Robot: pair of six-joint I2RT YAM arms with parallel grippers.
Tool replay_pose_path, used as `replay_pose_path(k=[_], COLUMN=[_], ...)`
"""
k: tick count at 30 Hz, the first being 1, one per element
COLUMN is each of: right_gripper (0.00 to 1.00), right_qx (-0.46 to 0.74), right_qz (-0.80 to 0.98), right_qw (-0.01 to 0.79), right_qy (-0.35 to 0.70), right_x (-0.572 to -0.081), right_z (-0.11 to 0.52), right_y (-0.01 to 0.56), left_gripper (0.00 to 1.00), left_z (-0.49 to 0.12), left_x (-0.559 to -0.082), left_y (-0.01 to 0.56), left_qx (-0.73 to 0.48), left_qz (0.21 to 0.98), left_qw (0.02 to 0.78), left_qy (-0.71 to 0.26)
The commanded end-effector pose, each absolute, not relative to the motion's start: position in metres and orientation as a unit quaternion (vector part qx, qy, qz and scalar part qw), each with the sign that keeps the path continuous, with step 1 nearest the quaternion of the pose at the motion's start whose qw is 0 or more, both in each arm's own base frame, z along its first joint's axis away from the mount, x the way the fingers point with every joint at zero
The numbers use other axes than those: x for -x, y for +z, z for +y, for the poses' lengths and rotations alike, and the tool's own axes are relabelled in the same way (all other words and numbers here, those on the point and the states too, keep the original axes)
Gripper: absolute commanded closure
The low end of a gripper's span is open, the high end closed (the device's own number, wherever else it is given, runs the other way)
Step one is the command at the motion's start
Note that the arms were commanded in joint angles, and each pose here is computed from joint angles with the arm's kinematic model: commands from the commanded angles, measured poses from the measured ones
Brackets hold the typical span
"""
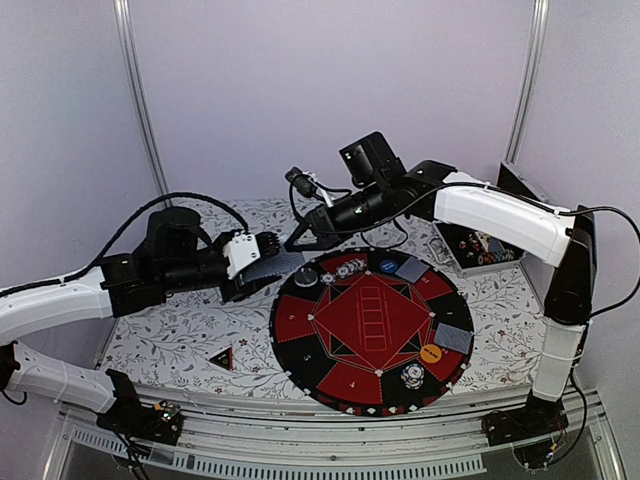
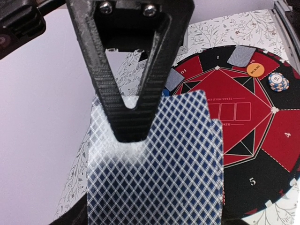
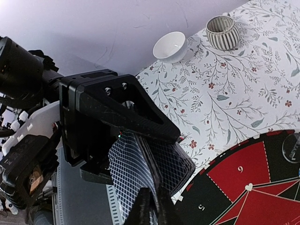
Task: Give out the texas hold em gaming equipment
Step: Pick up the poker card from the face-down deck piles.
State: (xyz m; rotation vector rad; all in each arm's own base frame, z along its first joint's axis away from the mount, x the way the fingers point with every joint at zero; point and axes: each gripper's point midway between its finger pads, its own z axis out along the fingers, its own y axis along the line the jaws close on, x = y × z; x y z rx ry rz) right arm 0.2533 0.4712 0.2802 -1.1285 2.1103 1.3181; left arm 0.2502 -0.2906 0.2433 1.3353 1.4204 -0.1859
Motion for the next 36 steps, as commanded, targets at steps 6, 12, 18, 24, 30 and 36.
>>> replay_pose_path(k=[6,12,18,24,30,36], right_gripper=[0.77,0.97,0.98,0.98,0.97,0.98], right_qx=[0.411,0.410,0.407,0.413,0.417,0.419], right_qz=[0.765,0.768,0.776,0.774,0.772,0.765], right_qw=[0.197,0.203,0.203,0.213,0.220,0.229], right_qy=[0.455,0.449,0.436,0.430,0.427,0.433], right_x=[-0.252,-0.250,-0.251,-0.250,-0.249,-0.251], right_z=[0.467,0.462,0.457,0.452,0.449,0.445], right_y=[0.276,0.284,0.287,0.299,0.307,0.316], left_gripper=[0.37,0.36,0.36,0.36,0.36,0.36], left_z=[-0.289,-0.289,-0.289,-0.289,-0.289,-0.289], left_x=[-0.253,-0.252,-0.252,-0.252,-0.251,-0.251], left_y=[0.252,0.252,0.251,0.251,0.252,0.251], left_qx=[-0.556,-0.557,-0.557,-0.558,-0.558,-0.559], left_qz=[0.598,0.596,0.597,0.598,0.597,0.597], left_qw=[0.573,0.573,0.572,0.571,0.571,0.571], left_qy=[-0.075,-0.077,-0.076,-0.078,-0.078,-0.078])
